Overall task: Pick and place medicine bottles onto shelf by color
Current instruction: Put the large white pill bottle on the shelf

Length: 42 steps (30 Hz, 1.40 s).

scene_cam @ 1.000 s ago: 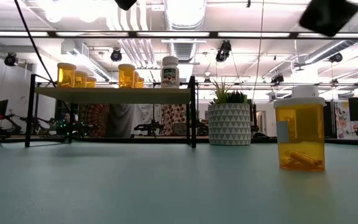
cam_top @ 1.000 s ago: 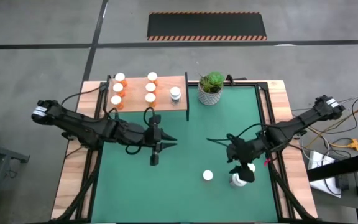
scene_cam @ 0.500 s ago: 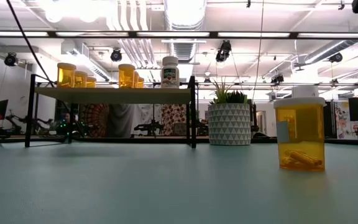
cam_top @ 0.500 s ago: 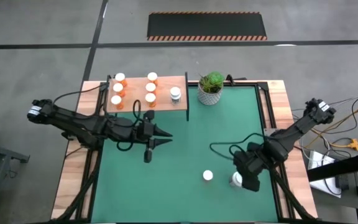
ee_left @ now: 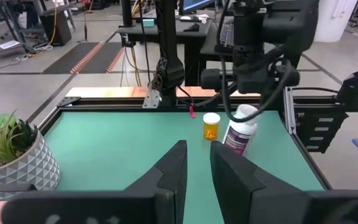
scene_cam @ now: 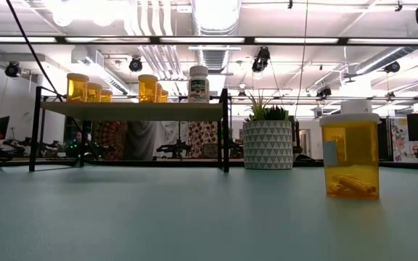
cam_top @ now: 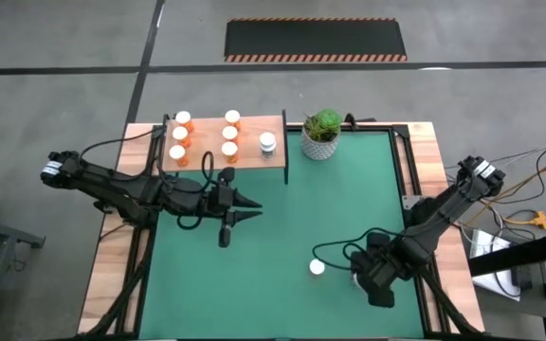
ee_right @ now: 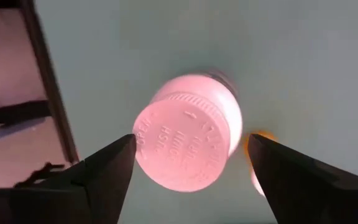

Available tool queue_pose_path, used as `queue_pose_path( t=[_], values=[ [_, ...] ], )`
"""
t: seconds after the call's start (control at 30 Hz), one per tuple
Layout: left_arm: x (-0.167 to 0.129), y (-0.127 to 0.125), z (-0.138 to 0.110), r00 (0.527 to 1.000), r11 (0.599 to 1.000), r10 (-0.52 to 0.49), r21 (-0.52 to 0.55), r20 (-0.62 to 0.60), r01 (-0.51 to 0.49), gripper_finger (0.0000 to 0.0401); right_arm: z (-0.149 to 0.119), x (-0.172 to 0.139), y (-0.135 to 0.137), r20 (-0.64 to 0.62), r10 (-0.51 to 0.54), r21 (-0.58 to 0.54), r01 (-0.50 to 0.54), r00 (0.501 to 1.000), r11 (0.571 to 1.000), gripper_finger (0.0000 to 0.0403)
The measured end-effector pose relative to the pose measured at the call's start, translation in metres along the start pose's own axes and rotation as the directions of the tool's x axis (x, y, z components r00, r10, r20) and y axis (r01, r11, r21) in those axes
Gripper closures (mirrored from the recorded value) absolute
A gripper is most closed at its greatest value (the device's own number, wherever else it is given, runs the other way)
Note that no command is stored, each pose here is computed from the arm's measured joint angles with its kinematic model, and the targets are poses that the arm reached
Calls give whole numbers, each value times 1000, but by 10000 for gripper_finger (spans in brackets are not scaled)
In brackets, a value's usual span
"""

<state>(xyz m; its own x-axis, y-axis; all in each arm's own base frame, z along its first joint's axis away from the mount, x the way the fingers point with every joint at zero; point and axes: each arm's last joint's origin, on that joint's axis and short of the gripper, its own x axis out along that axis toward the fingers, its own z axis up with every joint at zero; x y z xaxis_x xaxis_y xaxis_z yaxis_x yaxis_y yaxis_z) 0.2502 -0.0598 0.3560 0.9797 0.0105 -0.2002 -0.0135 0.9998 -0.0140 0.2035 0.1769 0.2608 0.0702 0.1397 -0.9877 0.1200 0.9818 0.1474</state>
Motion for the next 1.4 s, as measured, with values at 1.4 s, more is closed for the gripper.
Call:
queue_pose_path(
  t=[1.4],
  values=[
    [-3, 1, 2, 1000, 1000, 0, 30, 10, 0, 347, 1, -1, 3, 29, -109, -105, 112, 994, 988, 179]
  ],
)
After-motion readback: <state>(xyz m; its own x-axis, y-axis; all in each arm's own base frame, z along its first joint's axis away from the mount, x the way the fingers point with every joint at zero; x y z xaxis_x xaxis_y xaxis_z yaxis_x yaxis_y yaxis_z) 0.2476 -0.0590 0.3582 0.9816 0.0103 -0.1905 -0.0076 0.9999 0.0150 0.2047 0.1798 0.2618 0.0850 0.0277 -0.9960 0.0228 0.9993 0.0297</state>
